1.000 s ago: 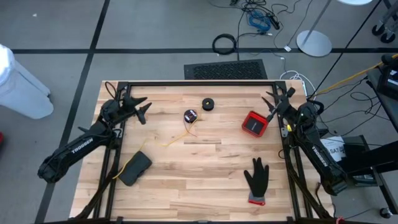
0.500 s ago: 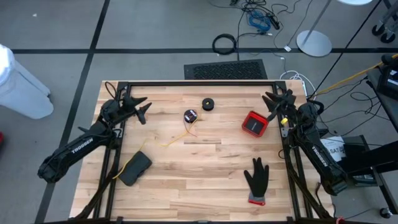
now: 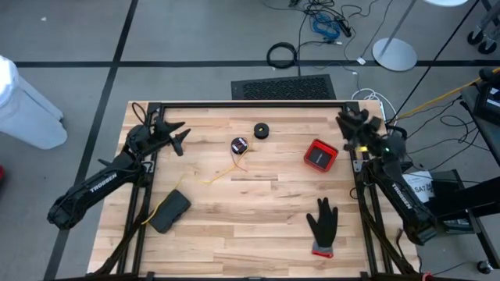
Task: Coil cords
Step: Coil the yellow wire onto the black spool
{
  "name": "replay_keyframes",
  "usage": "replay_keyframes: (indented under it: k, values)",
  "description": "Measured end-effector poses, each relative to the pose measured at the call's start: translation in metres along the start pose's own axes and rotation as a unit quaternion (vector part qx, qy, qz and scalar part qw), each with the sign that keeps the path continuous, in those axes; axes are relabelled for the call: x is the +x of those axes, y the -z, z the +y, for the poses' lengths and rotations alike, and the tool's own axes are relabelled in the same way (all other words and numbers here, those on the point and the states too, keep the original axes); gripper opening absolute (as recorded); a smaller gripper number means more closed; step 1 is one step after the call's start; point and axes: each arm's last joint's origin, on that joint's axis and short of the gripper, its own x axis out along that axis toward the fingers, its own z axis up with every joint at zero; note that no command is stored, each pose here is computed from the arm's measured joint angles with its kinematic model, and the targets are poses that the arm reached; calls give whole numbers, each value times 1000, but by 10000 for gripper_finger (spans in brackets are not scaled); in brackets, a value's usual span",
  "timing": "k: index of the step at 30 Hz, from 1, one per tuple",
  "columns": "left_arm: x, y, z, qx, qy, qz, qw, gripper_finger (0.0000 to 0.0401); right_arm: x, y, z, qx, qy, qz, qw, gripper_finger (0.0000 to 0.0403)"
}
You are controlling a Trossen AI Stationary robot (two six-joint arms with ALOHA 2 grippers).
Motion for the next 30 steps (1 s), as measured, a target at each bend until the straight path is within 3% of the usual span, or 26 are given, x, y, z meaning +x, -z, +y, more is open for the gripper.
replay_keyframes:
  k: [5, 11, 17, 21, 30]
  values:
    - [0, 0, 0, 0, 0, 0, 1000, 193, -4, -31, 23, -45, -112, -146, 982, 125]
    - [0, 0, 0, 0, 0, 0, 1000, 193, 1, -69, 44, -46, -173, -190, 965, 125]
    - [0, 0, 0, 0, 0, 0, 1000, 193, 14, -117, 67, -82, -241, -174, 951, 125]
    - [0, 0, 0, 0, 0, 0, 1000, 193, 28, -141, 74, -90, -260, -135, 952, 125]
    - [0, 0, 0, 0, 0, 0, 1000, 193, 76, -158, 66, -74, -263, -46, 961, 125]
